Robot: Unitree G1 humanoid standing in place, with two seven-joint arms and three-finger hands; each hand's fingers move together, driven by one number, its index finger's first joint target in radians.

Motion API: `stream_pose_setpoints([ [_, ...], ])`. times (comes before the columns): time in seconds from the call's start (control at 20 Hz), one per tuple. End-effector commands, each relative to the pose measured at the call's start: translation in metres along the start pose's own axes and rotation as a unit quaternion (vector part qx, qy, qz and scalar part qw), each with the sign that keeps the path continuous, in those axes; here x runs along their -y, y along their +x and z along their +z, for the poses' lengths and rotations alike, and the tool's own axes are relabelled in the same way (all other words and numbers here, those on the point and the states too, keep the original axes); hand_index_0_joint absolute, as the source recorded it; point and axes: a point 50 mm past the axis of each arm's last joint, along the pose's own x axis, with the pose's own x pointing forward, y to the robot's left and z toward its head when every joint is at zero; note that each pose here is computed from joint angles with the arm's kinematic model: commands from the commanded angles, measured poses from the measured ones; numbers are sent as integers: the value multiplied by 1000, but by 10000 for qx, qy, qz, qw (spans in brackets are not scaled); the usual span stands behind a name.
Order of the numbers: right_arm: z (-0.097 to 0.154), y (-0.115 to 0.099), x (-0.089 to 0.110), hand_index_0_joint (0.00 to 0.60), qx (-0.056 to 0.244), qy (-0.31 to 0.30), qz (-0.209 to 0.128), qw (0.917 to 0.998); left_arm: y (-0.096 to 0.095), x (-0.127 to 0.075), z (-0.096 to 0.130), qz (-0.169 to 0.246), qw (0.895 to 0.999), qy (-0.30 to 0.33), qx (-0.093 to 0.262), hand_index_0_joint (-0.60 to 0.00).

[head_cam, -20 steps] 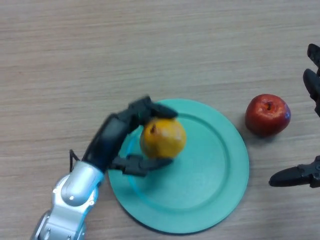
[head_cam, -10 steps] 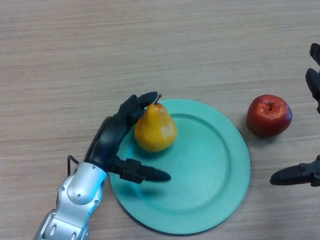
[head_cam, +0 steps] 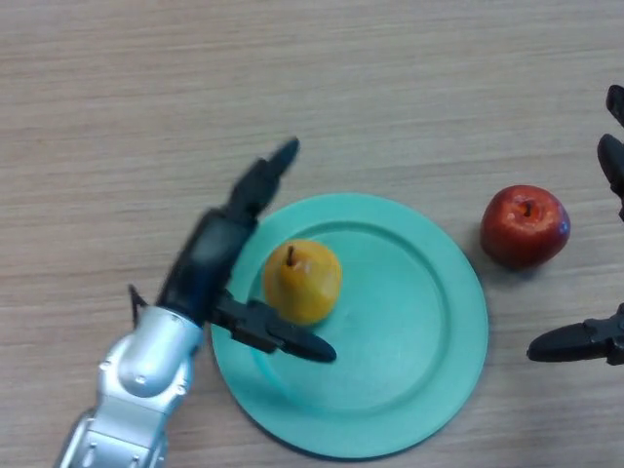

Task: Pick up the yellow pear and place it on the plate

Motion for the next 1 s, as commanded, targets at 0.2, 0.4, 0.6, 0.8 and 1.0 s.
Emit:
stream_pose_setpoints([
  [0.2,30,-1,12,0,992,-269,-264,9943,-16,-51,50,672,9911,-255,1116,0],
  [0.4,27,4,12,0,996,-319,-275,9941,-33,-83,53,795,9853,-1183,939,0],
  [0.6,26,5,13,0,1008,-261,-268,9942,-45,-108,53,1229,9790,-1194,1105,0],
  [0.8,23,6,11,0,1093,-247,-201,9935,-49,-115,51,1455,9785,-955,1105,0],
  [1.0,20,11,11,0,1074,-273,-197,9937,-48,-115,50,1605,9777,-746,1133,0],
])
